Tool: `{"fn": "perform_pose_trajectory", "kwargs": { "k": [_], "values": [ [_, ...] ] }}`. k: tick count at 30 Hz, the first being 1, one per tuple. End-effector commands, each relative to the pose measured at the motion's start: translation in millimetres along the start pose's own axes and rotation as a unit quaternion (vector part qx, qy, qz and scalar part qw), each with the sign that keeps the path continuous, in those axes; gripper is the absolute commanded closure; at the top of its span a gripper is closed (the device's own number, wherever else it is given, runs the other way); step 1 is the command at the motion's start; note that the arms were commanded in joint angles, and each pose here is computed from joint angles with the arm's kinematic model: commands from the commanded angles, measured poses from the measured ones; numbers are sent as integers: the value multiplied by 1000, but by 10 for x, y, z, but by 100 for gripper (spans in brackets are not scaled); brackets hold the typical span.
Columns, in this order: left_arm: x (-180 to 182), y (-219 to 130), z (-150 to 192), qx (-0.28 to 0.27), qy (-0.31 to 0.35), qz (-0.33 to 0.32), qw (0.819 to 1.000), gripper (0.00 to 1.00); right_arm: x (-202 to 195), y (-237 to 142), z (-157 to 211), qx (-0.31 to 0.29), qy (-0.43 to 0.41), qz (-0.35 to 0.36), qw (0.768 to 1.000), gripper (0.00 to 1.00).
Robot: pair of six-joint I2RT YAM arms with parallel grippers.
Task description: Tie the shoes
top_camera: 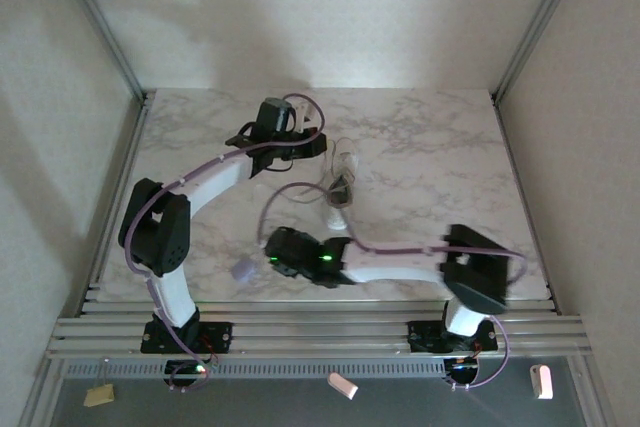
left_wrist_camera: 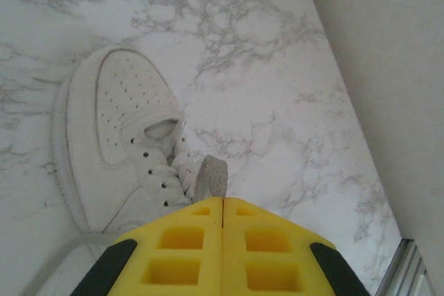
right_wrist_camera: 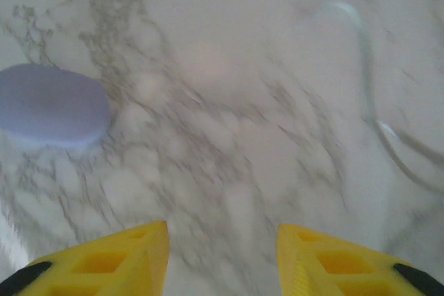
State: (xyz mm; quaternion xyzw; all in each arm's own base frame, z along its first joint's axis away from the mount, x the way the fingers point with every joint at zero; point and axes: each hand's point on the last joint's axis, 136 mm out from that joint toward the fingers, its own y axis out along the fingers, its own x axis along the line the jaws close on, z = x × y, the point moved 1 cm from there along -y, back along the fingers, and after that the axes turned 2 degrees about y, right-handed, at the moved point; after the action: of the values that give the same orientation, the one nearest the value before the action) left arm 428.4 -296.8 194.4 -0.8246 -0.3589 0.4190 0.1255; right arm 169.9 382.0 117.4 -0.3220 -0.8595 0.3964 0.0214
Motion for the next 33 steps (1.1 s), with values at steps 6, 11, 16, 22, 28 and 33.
{"fn": "perform_pose_trajectory", "kwargs": {
  "k": [6, 11, 16, 22, 28, 33],
  "values": [
    [-275, -162, 77, -80, 99, -39, 991, 100, -1495, -932, 116, -84, 287, 90, 950, 1],
    [-289, -309, 137, -126, 105, -44, 986, 100, -2049, -1241, 157, -87, 335, 134, 929, 1],
    [-346, -397, 269, -146, 127, -43, 980, 100, -2575, -1334, 226, -62, 400, 177, 897, 1],
    [-449, -295, 528, -126, 176, -44, 975, 100, -2742, -836, -278, -6, 387, 61, 920, 7],
    [-536, -213, 760, -106, 214, -25, 971, 100, -2753, -144, -851, 38, 338, -50, 939, 18],
    [-587, -187, 937, -97, 255, -17, 962, 100, -2563, 464, -1151, 76, 290, -110, 948, 23]
  ]
}}
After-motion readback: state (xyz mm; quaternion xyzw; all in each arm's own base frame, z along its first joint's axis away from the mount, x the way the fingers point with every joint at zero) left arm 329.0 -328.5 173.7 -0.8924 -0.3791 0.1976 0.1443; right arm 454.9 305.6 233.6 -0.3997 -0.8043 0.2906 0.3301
